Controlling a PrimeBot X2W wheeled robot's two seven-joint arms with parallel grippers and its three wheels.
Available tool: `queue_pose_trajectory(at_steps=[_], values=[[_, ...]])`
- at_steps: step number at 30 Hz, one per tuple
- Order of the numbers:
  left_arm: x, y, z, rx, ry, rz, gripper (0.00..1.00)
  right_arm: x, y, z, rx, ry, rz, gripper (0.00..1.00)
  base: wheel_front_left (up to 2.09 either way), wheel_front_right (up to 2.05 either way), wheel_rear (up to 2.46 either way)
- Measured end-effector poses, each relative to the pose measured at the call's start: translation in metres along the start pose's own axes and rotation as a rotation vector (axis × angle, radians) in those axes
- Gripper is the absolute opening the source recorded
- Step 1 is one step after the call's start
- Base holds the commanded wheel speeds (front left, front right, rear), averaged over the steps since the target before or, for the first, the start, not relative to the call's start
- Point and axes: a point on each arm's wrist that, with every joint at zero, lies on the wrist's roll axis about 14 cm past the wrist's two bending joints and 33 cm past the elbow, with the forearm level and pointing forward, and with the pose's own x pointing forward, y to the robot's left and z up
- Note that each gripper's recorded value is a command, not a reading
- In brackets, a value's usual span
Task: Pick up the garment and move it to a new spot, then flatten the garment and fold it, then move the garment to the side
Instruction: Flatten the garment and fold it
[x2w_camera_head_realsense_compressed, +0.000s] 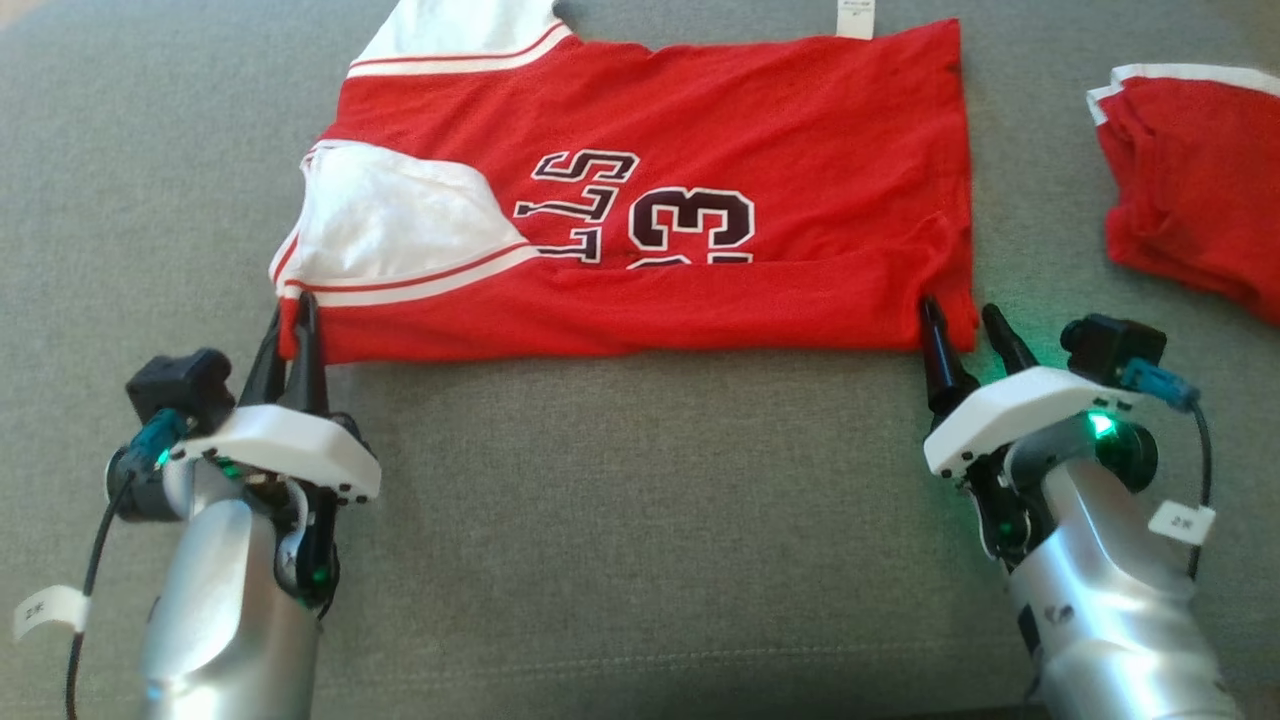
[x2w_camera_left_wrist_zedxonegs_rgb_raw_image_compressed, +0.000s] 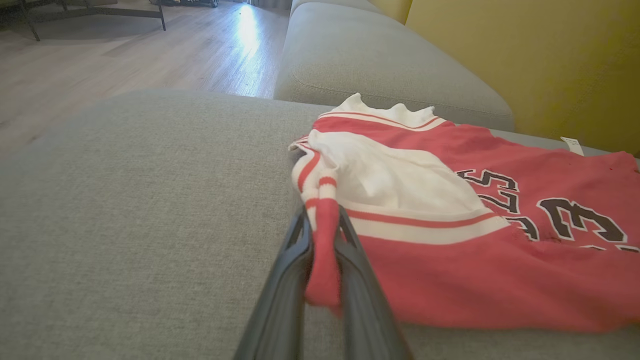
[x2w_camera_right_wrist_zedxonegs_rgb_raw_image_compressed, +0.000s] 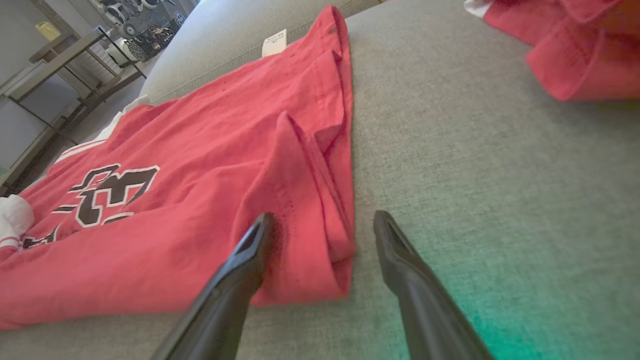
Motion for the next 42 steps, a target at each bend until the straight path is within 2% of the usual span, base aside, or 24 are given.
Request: queue_pose_trajectory(at_steps=[4, 5, 6, 7, 13, 24, 32, 42], values=[[-0.001, 0.0, -0.003, -0.006, 0.005, 0.002, 0.0, 0.009, 0.001, -0.004, -0.004, 0.03, -0.001, 1.0, 0.0, 0.0, 0.0], [-0.001, 0.0, -0.003, -0.008, 0.006, 0.002, 0.0, 0.011, 0.003, -0.004, -0.007, 0.035, 0.002, 0.91, 0.0, 0.0, 0.0], [-0.001, 0.001, -0.003, -0.008, 0.007, 0.003, 0.0, 0.013, 0.005, -0.003, -0.005, 0.039, 0.008, 0.26, 0.0, 0.0, 0.0], [-0.001, 0.001, -0.003, -0.007, 0.006, 0.005, 0.0, 0.015, 0.007, -0.003, -0.011, 0.042, 0.016, 0.0, 0.0, 0.0, 0.0], [-0.004, 0.002, 0.001, -0.013, -0.003, 0.007, 0.0, 0.013, 0.012, -0.005, -0.049, 0.051, 0.034, 0.0, 0.0, 0.0, 0.0], [-0.023, -0.001, -0.005, -0.001, 0.022, -0.013, 0.0, -0.004, -0.007, 0.024, -0.189, 0.034, 0.03, 0.0, 0.0, 0.0, 0.0], [-0.046, -0.007, -0.02, 0.037, 0.094, -0.069, 0.0, -0.033, -0.023, 0.016, -0.233, 0.154, 0.023, 0.0, 0.0, 0.0, 0.0], [-0.078, -0.014, -0.046, 0.082, 0.221, -0.134, 0.0, -0.068, -0.037, -0.003, -0.209, 0.272, 0.029, 0.0, 0.0, 0.0, 0.0]])
